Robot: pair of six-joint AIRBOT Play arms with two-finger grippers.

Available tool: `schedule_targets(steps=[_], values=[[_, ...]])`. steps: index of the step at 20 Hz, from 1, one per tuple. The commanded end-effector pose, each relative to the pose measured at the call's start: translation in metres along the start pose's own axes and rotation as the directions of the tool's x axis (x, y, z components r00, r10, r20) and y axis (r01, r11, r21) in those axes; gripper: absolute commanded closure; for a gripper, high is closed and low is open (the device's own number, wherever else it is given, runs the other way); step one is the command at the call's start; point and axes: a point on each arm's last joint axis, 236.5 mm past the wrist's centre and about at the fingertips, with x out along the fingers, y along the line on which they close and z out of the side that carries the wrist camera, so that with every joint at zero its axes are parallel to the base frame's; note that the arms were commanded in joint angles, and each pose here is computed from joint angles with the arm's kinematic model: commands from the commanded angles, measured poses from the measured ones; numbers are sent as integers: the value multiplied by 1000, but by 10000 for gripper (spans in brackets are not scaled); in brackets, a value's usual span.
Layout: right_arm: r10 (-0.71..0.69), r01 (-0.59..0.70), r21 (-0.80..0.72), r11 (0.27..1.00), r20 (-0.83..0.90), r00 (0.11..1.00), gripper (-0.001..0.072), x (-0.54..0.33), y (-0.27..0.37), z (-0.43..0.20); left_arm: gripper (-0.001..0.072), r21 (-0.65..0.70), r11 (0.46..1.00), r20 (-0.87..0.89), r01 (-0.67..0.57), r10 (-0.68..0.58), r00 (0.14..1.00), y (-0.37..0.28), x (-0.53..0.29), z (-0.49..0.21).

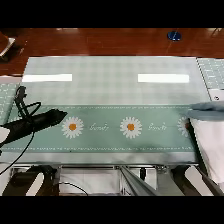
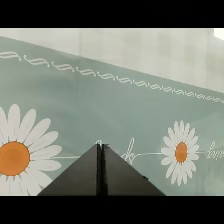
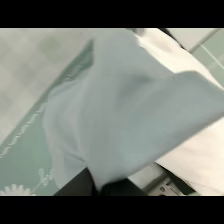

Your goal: Fold the shirts.

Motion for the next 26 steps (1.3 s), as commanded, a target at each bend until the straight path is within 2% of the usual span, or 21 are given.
schedule_targets(steps=[1, 3, 4, 5, 6, 8, 11, 12, 13, 14, 15, 16, 17, 18, 19, 20, 22, 24, 26], values=[[-259, 265, 68, 962, -86, 962, 691, 20, -86, -47, 690, 0, 1000, 28, -4, 4, 1000, 1, 0, 7], [-342, 364, 111, 925, -181, 922, 689, 37, -117, -79, 689, 0, 1000, 45, -6, 6, 999, 1, 0, 11], [-355, 389, 135, 911, -221, 908, 647, 47, -123, -93, 690, 0, 1000, 46, -6, 6, 999, 1, 0, 11], [-368, 410, 133, 902, -258, 893, 435, 56, -128, -104, 689, 0, 1000, 45, -6, 6, 999, 2, 0, 11], [-369, 413, 114, 904, -283, 885, 306, 63, -130, -109, 690, 0, 1000, 46, -6, 6, 999, 2, 0, 11], [-373, 405, 115, 907, -226, 900, 305, 65, -130, -95, 690, 0, 1000, 64, -8, 8, 998, 2, 0, 15], [-360, 367, 122, 922, -72, 930, 310, 55, -123, -49, 690, 27, 1000, 173, -8, 3, 985, -6, -9, 48], [-318, 319, 125, 940, -26, 948, 345, 52, -112, -29, 690, 41, 999, 212, -2, -7, 977, -15, -15, 66], [-243, 238, 121, 964, 27, 970, 429, 48, -92, -7, 690, 70, 998, 243, 6, -23, 970, -27, -22, 85], [-113, 104, 106, 989, 85, 990, 564, 43, -59, 19, 690, 105, 994, 267, 15, -42, 963, -44, -30, 108], [74, -83, 62, 995, 134, 988, 683, 36, -12, 43, 690, 131, 991, 276, 31, -67, 959, -63, -37, 131], [263, -265, -10, 964, 177, 949, 691, 25, 39, 63, 690, 160, 986, 267, 50, -92, 959, -82, -41, 151], [428, -417, -95, 904, 198, 882, 691, 11, 91, 75, 690, 200, 977, 250, 76, -126, 960, -106, -45, 170], [558, -523, -205, 827, 196, 806, 691, -3, 143, 78, 691, 244, 964, 226, 106, -162, 961, -132, -47, 183], [634, -567, -316, 761, 173, 754, 691, -10, 185, 70, 691, 294, 945, 188, 143, -204, 961, -160, -45, 191], [667, -562, -442, 700, 123, 734, 691, -9, 223, 50, 691, 355, 918, 145, 178, -242, 959, -187, -41, 190], [598, -456, -654, 604, -7, 801, 691, 24, 267, -7, 691, 471, 855, 47, 218, -272, 961, -224, -21, 166], [435, -299, -765, 571, -26, 900, 691, 83, 275, -53, 691, 563, 816, -40, 131, -132, 990, -209, 20, 125], [286, -149, -775, 615, 43, 957, 692, 141, 256, -61, 690, 582, 811, -44, -63, 108, 993, -151, 61, 105]])
